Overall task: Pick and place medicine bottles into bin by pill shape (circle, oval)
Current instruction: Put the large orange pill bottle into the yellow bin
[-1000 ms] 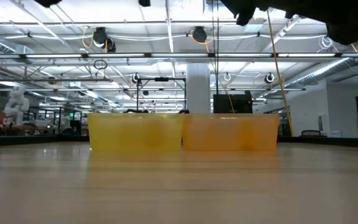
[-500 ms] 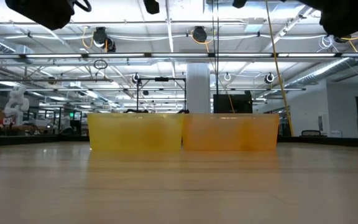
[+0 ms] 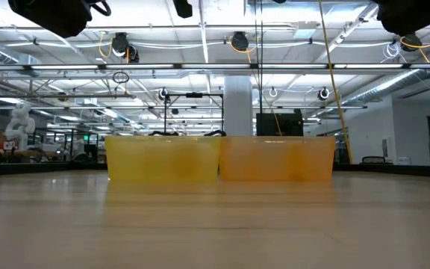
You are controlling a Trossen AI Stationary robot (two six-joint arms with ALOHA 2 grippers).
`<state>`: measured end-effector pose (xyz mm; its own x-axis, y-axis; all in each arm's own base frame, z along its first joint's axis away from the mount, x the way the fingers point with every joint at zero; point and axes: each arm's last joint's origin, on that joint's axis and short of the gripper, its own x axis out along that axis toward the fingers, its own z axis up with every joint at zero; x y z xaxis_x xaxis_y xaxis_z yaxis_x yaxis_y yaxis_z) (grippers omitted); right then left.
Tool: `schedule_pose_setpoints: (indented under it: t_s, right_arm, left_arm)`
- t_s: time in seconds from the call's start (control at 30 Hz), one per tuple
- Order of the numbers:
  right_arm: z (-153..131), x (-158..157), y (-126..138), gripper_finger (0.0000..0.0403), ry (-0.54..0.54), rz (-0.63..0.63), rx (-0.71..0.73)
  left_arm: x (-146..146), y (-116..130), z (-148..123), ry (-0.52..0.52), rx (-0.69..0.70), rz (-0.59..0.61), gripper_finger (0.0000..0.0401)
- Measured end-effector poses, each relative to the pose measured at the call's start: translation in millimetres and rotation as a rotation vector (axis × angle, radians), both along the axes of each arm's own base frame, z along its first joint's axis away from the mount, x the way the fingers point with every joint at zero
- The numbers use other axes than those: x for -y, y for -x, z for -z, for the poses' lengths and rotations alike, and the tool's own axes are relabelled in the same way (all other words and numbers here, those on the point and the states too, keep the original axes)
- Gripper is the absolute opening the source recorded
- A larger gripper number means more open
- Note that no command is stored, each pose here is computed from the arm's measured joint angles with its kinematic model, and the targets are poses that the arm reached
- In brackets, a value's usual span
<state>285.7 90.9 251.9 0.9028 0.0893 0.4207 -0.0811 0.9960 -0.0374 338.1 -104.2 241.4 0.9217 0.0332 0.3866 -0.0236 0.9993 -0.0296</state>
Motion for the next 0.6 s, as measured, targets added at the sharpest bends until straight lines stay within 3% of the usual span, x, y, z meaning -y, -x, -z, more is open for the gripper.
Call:
schedule_pose_setpoints:
  t_s: [0.3,0.6]
  right_arm:
    - [2,-1,-3,0.0227,0.006,0.001,-0.012]
    - [6,-2,-14,0.0204,-0.004,0.006,0.015]
  left_arm:
    - [1,0,-1,-0.003,0.012,0.02,0.02]
    - [1,1,-1,-0.019,0.015,0.021,0.02]
